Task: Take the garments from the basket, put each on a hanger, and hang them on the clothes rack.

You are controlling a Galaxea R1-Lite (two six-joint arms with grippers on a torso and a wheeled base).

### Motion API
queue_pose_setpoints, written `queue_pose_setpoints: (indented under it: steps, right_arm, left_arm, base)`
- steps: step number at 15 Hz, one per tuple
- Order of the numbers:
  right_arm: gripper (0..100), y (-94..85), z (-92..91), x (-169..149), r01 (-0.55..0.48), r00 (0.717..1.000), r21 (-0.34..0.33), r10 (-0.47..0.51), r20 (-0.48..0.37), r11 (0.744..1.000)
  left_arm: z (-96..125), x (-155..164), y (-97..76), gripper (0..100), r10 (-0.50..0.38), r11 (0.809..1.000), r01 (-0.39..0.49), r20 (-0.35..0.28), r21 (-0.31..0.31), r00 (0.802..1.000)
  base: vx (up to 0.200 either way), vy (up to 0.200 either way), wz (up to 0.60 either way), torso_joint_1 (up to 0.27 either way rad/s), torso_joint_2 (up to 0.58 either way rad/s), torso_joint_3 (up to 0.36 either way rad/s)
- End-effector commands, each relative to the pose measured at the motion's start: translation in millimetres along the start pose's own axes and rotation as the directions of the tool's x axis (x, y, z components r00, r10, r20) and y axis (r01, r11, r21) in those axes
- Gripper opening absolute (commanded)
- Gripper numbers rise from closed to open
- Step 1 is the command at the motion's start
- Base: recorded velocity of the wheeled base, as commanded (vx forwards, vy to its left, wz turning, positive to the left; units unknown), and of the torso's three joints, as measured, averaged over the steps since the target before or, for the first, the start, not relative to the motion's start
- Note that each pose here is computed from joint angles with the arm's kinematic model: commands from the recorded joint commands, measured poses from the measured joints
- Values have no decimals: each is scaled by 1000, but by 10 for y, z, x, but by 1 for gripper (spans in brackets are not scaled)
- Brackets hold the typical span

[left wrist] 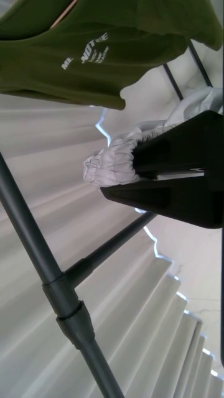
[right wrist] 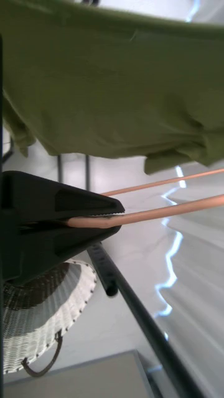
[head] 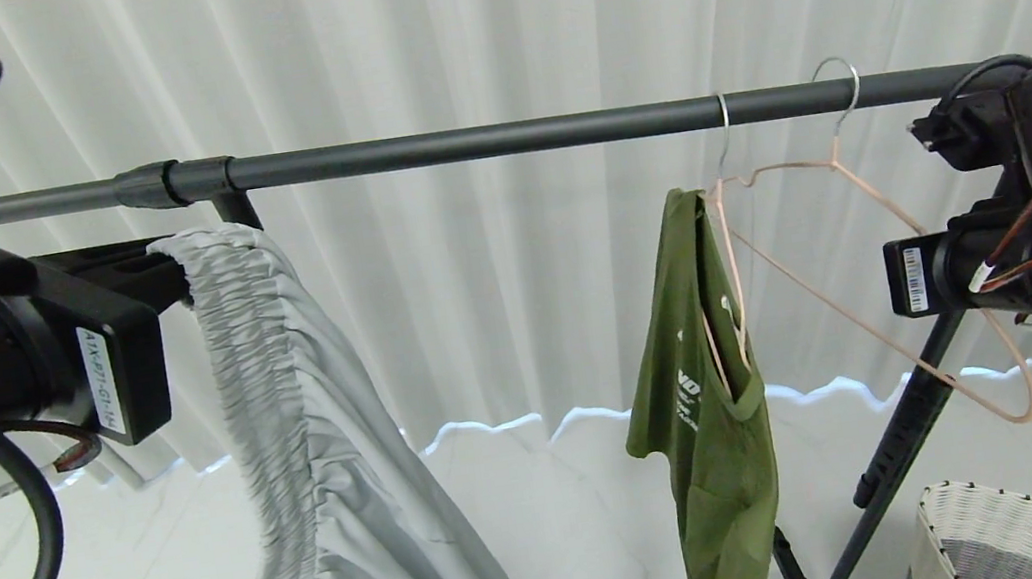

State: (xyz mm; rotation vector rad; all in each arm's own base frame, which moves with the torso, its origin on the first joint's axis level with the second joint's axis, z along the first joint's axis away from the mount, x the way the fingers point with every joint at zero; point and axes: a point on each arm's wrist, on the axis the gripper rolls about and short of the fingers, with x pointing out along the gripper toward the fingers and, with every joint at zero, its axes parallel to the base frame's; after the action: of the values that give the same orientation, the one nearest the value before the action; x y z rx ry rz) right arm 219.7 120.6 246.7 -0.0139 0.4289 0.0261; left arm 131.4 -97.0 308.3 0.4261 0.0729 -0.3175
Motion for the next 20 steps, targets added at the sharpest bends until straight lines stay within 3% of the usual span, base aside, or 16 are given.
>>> queue_pose_setpoints:
  steps: [1, 6, 9, 13, 20]
  right_arm:
    - [0, -46, 42, -110, -7, 1000, 12, 6, 31, 1000]
    - [0, -152, 96, -345, -21, 996, 31, 18, 90, 999]
    - [0, -285, 47, -579, -25, 992, -6, 26, 127, 1000]
    - [0, -399, -125, -724, -21, 992, -38, 26, 126, 999]
    - [0, -471, -236, -827, -25, 991, -77, 35, 130, 997]
  left_arm:
    - [4, 3, 0, 0, 1, 1000, -1, 1, 0, 1000]
    - [1, 12, -5, 0, -1, 1000, 1, -3, 5, 1000]
    - [2, 25, -10, 0, -2, 1000, 2, -6, 8, 1000]
    - [1, 30, -13, 0, -2, 1000, 2, -7, 10, 1000]
    - [-3, 31, -15, 0, -3, 1000, 3, -8, 15, 1000]
  base:
    - [0, 0, 0, 0, 0, 0]
    - [0, 0, 0, 0, 0, 0]
    - [0, 0, 0, 0, 0, 0]
    - [-200, 0, 0, 6, 0, 0]
    - [-200, 0, 0, -2, -1, 5]
